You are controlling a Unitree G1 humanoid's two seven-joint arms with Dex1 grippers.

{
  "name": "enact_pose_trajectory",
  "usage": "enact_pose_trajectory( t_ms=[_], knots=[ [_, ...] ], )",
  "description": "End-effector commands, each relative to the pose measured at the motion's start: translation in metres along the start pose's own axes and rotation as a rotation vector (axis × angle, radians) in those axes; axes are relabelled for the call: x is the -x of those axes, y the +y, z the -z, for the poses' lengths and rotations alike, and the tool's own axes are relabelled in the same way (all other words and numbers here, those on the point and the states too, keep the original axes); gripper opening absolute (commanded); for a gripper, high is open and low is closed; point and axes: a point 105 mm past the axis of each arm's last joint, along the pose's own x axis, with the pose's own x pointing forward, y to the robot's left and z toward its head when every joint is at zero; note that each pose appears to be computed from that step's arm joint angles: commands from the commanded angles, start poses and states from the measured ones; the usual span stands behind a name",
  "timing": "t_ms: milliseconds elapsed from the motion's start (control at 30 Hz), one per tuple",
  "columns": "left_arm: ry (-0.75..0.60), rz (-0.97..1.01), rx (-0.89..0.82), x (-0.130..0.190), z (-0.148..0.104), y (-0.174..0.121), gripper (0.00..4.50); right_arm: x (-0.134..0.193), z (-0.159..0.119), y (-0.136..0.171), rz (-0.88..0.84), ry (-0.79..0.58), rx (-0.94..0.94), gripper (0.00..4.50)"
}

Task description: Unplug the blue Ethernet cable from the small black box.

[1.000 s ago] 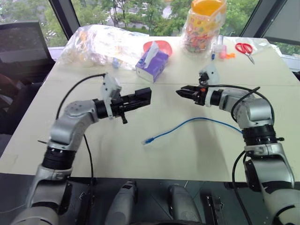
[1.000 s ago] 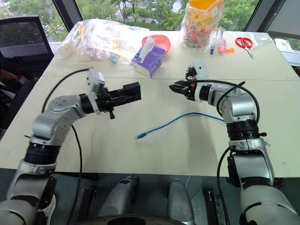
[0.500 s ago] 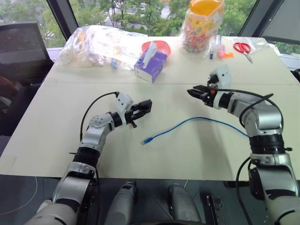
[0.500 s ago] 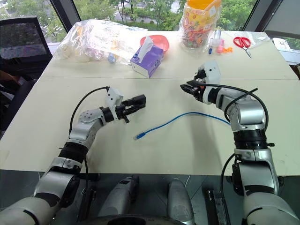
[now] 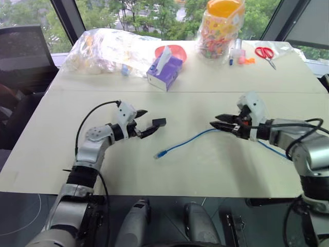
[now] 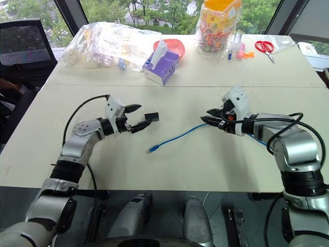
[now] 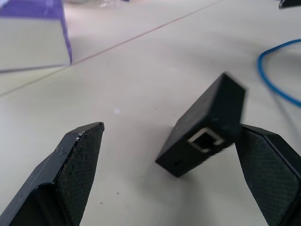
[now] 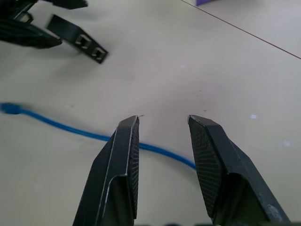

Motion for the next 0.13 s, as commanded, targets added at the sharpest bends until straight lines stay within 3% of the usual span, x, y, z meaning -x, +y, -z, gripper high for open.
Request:
enact_pose_trajectory(
  t_ms=[33,133],
  knots=[
    [-0.039,0.005,-0.018,0.0131,-0.0242,-0.0017,4.45,0.0142,-0.0160,0.0010,0.006,-0.044,0.037,1.68],
    [-0.037,0.008,-0.014,0.0196,-0.0313,-0.0043,4.45,0.0171,-0.0165,0.0011,0.007,-0.044,0.036,1.68]
  ],
)
